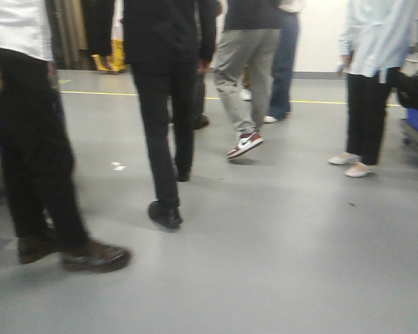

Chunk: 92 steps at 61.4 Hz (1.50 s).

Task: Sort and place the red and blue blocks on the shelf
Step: 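Drive the base to the shelf of blue bins holding both cubes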

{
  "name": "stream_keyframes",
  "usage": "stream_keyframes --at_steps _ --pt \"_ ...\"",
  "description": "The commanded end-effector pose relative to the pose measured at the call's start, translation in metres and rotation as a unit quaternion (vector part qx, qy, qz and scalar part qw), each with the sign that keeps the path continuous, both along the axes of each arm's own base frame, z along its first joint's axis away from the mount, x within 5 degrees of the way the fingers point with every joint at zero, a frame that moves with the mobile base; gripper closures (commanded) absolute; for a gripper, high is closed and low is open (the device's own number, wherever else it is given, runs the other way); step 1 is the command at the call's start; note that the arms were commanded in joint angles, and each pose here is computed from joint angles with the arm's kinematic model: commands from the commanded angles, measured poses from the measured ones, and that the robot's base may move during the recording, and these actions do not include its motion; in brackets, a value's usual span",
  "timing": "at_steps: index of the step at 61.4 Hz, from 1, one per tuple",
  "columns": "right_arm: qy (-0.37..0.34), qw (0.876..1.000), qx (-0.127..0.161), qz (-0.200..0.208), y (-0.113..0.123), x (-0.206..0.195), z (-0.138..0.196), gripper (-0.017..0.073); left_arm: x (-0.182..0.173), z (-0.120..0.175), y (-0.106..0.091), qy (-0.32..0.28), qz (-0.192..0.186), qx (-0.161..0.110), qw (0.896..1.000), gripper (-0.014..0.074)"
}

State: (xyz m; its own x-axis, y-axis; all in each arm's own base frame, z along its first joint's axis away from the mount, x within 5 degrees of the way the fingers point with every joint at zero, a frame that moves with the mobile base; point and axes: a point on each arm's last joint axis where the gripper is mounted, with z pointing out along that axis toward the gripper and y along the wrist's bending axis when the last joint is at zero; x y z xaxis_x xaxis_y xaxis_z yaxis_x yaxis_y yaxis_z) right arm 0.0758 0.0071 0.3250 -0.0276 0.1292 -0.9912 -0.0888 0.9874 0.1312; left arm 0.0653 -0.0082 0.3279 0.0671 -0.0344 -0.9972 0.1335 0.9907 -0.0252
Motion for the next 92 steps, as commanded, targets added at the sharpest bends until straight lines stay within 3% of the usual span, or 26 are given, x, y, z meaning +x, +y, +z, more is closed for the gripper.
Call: stream_keyframes --at_steps 1,92 --pt "-0.057 0.998 -0.005 -0.005 -0.0009 -0.0016 0.0171 0.0510 -0.0020 0.0169 -0.0004 -0.055 -0.004 -0.008 0.998 0.0387" --pt "-0.057 0.998 -0.005 -0.005 -0.0009 -0.0015 0.0170 0.0510 -0.0020 0.0169 -0.0004 -0.055 -0.004 -0.008 0.998 0.0387"
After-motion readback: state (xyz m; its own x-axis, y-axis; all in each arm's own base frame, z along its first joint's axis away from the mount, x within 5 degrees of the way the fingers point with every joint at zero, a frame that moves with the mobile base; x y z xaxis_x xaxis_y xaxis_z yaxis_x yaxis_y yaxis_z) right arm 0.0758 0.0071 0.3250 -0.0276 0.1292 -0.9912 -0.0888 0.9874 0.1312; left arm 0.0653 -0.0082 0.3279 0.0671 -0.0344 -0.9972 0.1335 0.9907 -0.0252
